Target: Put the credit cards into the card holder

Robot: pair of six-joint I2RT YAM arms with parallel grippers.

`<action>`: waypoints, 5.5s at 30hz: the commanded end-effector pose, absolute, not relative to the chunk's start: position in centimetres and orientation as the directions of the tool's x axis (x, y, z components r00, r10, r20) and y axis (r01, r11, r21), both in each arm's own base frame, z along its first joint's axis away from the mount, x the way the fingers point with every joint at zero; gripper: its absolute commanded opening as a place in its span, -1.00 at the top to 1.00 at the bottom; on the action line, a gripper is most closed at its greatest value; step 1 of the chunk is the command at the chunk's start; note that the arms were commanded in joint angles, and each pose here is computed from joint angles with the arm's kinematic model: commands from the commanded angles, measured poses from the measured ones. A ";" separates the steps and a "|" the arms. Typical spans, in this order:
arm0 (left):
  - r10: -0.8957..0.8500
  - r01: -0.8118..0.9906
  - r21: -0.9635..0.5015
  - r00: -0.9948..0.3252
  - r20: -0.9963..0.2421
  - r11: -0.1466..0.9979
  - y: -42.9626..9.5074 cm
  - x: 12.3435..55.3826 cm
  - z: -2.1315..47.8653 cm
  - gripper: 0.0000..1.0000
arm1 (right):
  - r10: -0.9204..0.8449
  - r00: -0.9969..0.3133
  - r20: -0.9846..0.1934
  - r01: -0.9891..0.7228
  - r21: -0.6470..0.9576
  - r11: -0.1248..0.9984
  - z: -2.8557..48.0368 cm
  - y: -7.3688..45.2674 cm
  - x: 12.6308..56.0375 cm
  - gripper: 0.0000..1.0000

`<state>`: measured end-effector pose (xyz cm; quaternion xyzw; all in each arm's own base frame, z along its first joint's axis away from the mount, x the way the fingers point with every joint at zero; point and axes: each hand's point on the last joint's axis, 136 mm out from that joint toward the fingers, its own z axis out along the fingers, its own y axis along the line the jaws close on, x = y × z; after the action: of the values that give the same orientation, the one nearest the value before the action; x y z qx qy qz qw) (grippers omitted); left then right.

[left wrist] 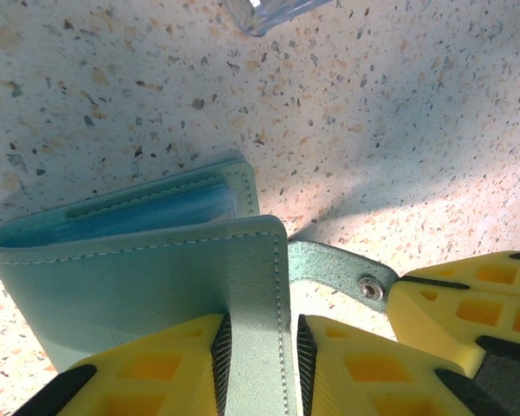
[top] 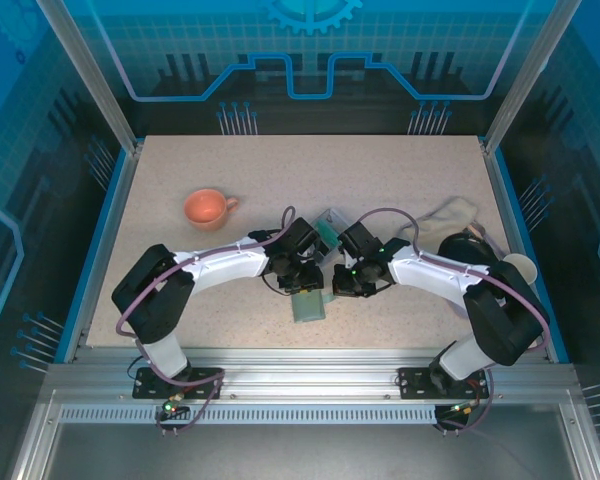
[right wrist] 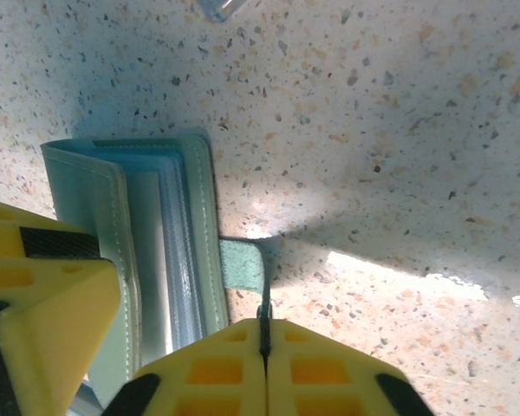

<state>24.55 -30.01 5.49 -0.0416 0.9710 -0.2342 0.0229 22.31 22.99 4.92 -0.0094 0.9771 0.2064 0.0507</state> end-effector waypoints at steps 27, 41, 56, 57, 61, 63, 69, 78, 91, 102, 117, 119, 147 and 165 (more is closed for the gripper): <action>-0.118 -0.095 -0.378 -0.992 -0.037 0.921 -24.9 22.0 2.9 0.11 | -0.004 -0.997 -0.081 -0.042 0.479 0.877 6.2 24.0 22.2 1.00; -0.163 -0.157 -0.378 -0.986 0.017 0.913 -25.4 21.8 0.0 0.24 | -0.016 -0.998 -0.056 -0.046 0.594 0.803 7.3 27.5 22.5 1.00; -0.159 -0.154 -0.376 -0.987 0.019 0.914 -25.5 21.8 0.0 0.31 | -0.063 -0.997 0.033 -0.037 0.524 0.851 4.3 29.0 21.9 1.00; -0.159 -0.154 -0.375 -0.987 0.019 0.914 -25.5 21.8 0.0 0.31 | -0.062 -0.997 0.038 -0.034 0.515 0.856 4.1 28.9 21.9 1.00; -0.161 -0.156 -0.371 -0.987 0.018 0.915 -25.4 21.8 0.0 0.31 | -0.077 -0.995 0.059 -0.038 0.486 0.873 3.5 28.6 21.3 1.00; -0.159 -0.154 -0.372 -0.987 0.018 0.915 -25.4 21.8 0.0 0.32 | -0.079 -0.995 0.067 -0.039 0.469 0.883 3.3 28.4 21.2 1.00; -0.156 -0.151 -0.375 -0.988 0.017 0.915 -25.5 21.8 0.1 0.32 | -0.090 -0.994 0.065 -0.050 0.467 0.883 2.9 29.0 21.4 1.00; -0.160 -0.155 -0.367 -0.987 0.019 0.917 -25.3 21.7 -0.1 0.39 | -0.073 -0.989 0.130 -0.012 0.416 0.909 0.9 28.3 20.7 1.00; -0.163 -0.160 -0.356 -0.986 0.021 0.921 -25.0 21.6 -0.3 0.42 | -0.007 -0.987 0.163 0.050 0.344 0.938 -1.9 24.5 18.3 1.00; -0.163 -0.154 -0.370 -0.987 0.006 0.916 -25.1 21.7 0.1 0.41 | 0.040 -0.983 0.179 0.108 0.385 0.917 -2.6 23.6 18.5 0.89; -0.145 -0.115 -0.382 -0.988 -0.051 0.917 -25.1 22.5 1.6 0.32 | -0.011 -0.997 -0.080 -0.047 0.459 0.887 4.9 24.5 22.3 -0.17; -0.146 -0.117 -0.377 -0.988 -0.049 0.919 -25.0 22.4 1.5 0.33 | -0.025 -0.998 -0.065 -0.054 0.493 0.869 4.6 25.7 22.3 -0.17; -0.296 -0.455 -0.025 -0.535 -0.792 0.890 1.3 30.6 14.5 -0.98 | -0.217 -0.479 -0.851 0.067 -0.283 0.957 15.0 4.4 36.8 -0.71; -0.131 -0.212 -0.058 -0.349 -0.928 0.976 2.1 38.6 11.3 -0.97 | -0.137 -0.353 -0.926 -0.133 -0.095 0.987 9.5 3.7 39.5 -0.99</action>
<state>35.74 3.79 8.13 -0.1563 0.8560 0.0839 0.4856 36.99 2.83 6.29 -0.0859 0.8507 -0.0236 0.5180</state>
